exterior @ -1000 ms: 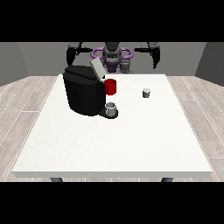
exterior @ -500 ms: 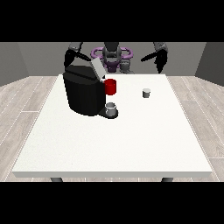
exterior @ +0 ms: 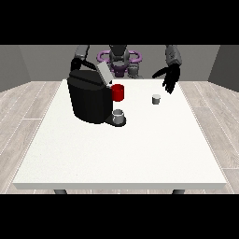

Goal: Insert the coffee pod into the coffee machine and close the lid

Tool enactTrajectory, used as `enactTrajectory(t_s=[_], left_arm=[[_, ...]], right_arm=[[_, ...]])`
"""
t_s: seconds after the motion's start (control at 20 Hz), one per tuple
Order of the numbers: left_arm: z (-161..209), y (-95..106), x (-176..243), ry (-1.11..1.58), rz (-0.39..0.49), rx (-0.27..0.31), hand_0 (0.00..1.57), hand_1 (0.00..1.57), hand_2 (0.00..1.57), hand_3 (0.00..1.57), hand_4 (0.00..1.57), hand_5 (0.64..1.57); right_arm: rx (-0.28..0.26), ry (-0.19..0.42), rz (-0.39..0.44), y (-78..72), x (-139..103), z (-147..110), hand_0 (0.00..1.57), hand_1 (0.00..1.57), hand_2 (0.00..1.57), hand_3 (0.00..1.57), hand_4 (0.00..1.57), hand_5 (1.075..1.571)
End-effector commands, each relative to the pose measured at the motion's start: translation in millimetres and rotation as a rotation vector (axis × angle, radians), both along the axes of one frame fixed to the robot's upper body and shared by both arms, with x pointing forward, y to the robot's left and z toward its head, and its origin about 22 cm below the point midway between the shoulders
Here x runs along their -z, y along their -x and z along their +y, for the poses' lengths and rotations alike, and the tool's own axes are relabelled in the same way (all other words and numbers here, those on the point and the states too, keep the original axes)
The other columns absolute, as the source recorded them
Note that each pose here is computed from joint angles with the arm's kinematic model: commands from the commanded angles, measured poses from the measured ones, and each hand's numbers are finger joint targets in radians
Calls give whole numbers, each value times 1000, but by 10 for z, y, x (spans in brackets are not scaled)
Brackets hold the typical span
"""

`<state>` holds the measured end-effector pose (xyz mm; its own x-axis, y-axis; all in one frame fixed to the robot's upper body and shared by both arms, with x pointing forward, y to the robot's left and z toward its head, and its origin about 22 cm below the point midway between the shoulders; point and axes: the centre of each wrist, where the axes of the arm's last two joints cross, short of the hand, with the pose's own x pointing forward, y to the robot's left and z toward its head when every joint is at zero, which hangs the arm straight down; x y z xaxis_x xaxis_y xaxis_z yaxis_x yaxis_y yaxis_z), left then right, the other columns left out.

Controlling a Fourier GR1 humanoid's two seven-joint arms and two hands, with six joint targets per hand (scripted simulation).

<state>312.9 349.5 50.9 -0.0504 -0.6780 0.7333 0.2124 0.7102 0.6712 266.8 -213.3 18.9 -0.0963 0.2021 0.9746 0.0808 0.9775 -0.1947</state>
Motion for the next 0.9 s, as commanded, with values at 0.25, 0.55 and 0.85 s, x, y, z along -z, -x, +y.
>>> enactTrajectory(t_s=[0.25, 0.55, 0.85], left_arm=[[72, -163, 166, -149, 27, 34, 0, 0, 0, 0, 0, 1571], [-401, -354, 298, -194, -22, 26, 488, 488, 724, 486, 0, 1571], [-378, -433, 310, -320, -125, 37, 1071, 1071, 1107, 914, 448, 1571]], right_arm=[[-23, -60, 19, -304, -208, -2, 0, 0, 0, 0, 0, 1571], [-9, -24, 36, -327, 88, 178, 0, 0, 0, 0, 0, 1571], [-30, 10, 62, -316, 156, 179, 0, 0, 0, 0, 0, 1571]])
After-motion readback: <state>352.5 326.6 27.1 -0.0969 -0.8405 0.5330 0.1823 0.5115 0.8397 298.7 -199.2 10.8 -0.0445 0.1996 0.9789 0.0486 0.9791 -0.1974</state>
